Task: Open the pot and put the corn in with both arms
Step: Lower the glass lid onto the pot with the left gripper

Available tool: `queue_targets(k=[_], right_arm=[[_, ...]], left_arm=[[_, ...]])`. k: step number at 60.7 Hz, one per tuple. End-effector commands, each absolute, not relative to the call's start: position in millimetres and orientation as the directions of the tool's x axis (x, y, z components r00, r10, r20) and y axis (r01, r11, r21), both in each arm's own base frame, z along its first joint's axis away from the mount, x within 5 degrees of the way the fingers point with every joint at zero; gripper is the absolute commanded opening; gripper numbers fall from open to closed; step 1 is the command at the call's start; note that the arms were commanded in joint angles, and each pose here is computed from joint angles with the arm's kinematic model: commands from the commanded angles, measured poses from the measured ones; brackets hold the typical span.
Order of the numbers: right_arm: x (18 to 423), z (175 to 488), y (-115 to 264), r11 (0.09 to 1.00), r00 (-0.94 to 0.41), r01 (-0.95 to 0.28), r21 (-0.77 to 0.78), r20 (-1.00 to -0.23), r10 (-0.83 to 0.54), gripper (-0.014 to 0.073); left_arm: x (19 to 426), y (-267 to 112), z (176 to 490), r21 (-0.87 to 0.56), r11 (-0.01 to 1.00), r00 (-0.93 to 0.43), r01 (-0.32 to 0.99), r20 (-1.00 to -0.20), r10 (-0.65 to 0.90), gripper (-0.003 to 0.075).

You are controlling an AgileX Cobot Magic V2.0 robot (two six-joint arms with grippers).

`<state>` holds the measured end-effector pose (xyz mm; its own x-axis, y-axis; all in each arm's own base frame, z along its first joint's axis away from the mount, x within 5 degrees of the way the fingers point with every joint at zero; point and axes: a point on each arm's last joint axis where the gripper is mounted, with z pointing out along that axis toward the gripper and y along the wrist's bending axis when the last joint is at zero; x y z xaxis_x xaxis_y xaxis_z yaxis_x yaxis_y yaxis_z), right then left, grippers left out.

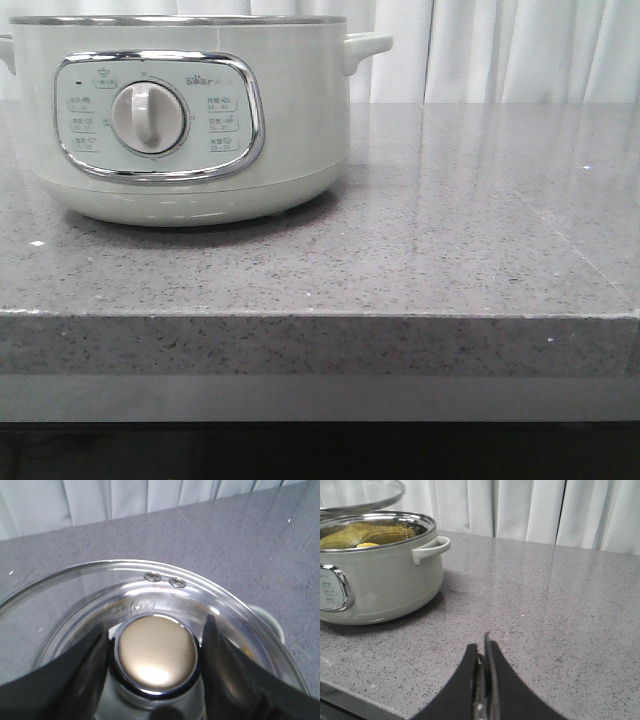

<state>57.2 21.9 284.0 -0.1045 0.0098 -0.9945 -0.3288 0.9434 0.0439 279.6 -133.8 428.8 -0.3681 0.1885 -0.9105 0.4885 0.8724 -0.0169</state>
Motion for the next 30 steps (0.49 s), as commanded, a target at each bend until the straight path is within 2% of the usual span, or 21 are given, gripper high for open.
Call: queue_targets(k=[1,30], right_arm=[[58,300,20,0.95,0.0,-0.312,0.029,-1.0,0.03,-0.0071],[58,300,20,0.95,0.001,-0.312,0.029,-1.0,0.03,-0.0071]], left_arm=[[282,-141,462,-0.027,0.872,-0.177,0.489,-0.982,0.068,0.0263],[294,-153,433,-0.058,0.865,-0.245,0.498,-0.967,0.076,0.0263]])
